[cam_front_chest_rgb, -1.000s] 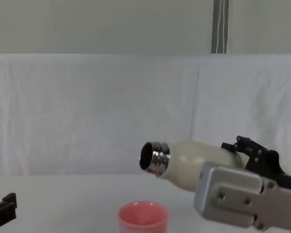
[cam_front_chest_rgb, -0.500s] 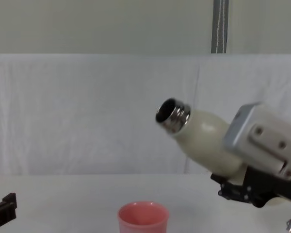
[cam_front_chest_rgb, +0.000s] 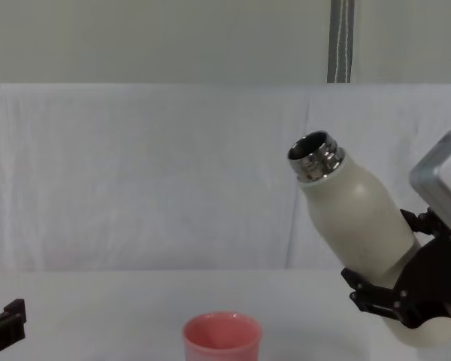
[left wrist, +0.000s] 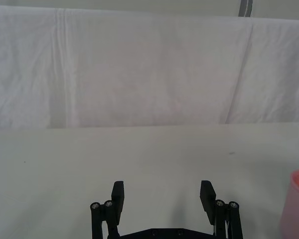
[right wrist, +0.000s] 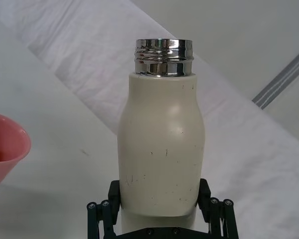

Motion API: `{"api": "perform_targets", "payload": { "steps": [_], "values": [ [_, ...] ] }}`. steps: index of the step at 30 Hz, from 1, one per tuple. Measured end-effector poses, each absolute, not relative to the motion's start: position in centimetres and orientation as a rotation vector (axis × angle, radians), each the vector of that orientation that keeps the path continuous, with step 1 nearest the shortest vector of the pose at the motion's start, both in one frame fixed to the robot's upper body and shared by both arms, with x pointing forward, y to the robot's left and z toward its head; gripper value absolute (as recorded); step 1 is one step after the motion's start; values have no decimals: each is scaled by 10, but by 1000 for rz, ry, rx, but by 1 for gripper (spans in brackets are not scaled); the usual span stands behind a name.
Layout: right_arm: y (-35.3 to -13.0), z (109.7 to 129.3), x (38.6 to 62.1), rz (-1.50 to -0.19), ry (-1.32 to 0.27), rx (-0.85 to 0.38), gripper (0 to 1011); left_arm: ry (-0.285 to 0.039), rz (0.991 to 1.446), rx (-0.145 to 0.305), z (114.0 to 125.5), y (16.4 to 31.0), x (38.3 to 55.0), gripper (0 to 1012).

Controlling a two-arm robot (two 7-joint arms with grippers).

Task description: Grasp the thermos with one hand and pour water into the cup lid.

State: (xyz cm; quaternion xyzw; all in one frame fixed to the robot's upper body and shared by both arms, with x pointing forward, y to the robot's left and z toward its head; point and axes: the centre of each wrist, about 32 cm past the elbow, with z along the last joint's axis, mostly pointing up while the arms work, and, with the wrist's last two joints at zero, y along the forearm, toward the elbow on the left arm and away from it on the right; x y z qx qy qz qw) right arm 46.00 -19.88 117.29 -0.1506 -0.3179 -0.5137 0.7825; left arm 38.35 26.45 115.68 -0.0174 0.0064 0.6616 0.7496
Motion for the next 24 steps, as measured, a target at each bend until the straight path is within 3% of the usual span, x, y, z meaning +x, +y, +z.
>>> {"api": "perform_targets", "payload": {
  "steps": [24],
  "values": [
    [-213,1161,459,-1208,-513,-166,950,14,1446,-38,1157,265,384,1001]
  ]
}}
